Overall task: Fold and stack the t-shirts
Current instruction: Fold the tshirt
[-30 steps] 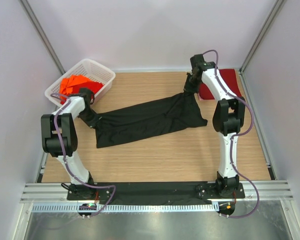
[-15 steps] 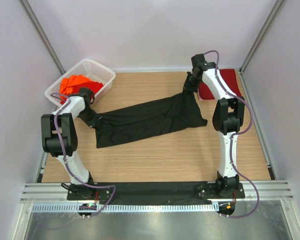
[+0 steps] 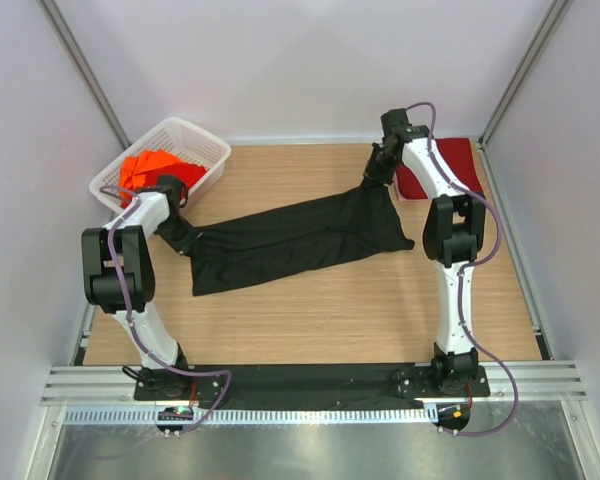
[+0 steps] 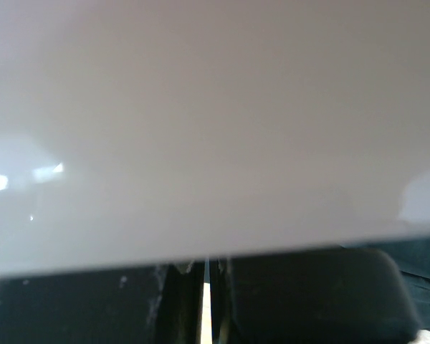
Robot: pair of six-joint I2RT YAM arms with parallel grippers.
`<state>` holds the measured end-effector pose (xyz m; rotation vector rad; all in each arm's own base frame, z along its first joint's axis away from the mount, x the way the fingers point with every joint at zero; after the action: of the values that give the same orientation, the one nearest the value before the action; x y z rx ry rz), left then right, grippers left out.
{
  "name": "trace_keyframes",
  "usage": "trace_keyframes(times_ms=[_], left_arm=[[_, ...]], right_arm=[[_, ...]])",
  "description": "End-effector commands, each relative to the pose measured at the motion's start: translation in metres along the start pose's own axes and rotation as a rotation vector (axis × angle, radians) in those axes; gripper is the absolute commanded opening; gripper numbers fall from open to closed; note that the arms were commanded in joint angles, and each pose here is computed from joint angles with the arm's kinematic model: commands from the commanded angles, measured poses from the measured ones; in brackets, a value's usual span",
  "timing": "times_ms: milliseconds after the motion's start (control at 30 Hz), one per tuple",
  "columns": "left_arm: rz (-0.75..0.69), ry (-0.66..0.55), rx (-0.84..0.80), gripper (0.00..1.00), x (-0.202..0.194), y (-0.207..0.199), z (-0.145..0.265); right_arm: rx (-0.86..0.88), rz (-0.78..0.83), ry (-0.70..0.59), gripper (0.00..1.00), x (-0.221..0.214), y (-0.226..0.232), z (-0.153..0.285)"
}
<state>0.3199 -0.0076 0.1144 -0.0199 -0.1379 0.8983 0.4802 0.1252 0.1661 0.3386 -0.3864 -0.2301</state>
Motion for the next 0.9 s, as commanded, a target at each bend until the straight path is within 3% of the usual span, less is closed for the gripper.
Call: trace_keyframes(times_ms=[0,300,433,500,533,600,633,733,867], left_arm=[[0.01,-0.032,-0.02,0.0,0.009,-0.005,0.005],[0.018,-0.045,-0.011,0.0,0.01,-0.004,0.005],[0.02,-0.063,-0.011,0.18,0.012,-0.003,0.008],[0.02,-0.083,-0.018,0.31,0.013,-0.003,0.017],[0.022,-0.092,-0.022,0.38,0.014,-0.003,0.021],[0.022,-0.129,-0.038,0.42,0.015,-0.001,0.037],[0.017,-0.141,-0.047,0.43,0.015,-0.001,0.043],[0.003,-0.174,-0.116,0.45,0.011,0.002,0.067],[-0.055,-0.139,-0.277,0.45,-0.012,0.004,0.08]], right_arm=[[0.03,0.0,-0.049,0.01,0.015,0.001,0.003],[0.069,-0.014,-0.045,0.02,0.021,-0.003,-0.008],[0.085,-0.018,-0.043,0.07,0.023,-0.003,-0.015],[0.097,-0.021,-0.048,0.1,0.026,-0.001,-0.014],[0.098,-0.027,-0.045,0.15,0.027,-0.002,-0.016],[0.106,-0.041,-0.051,0.2,0.03,0.0,-0.013],[0.11,-0.053,-0.05,0.3,0.031,0.001,-0.011],[0.11,-0.048,-0.052,0.48,0.031,0.003,-0.002],[0.082,-0.008,-0.039,0.58,0.023,0.0,0.014]])
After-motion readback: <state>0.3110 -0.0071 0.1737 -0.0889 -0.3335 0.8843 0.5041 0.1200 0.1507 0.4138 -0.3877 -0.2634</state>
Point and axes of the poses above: each gripper's point midway between its finger pads, its own z axis back along the fingers, its own y axis along the line the jaws close on, x = y × z, the point moved 8 cm from there along z, back along the fingers, and after that the axes turned 5 degrees about z, right-handed, at the moved point
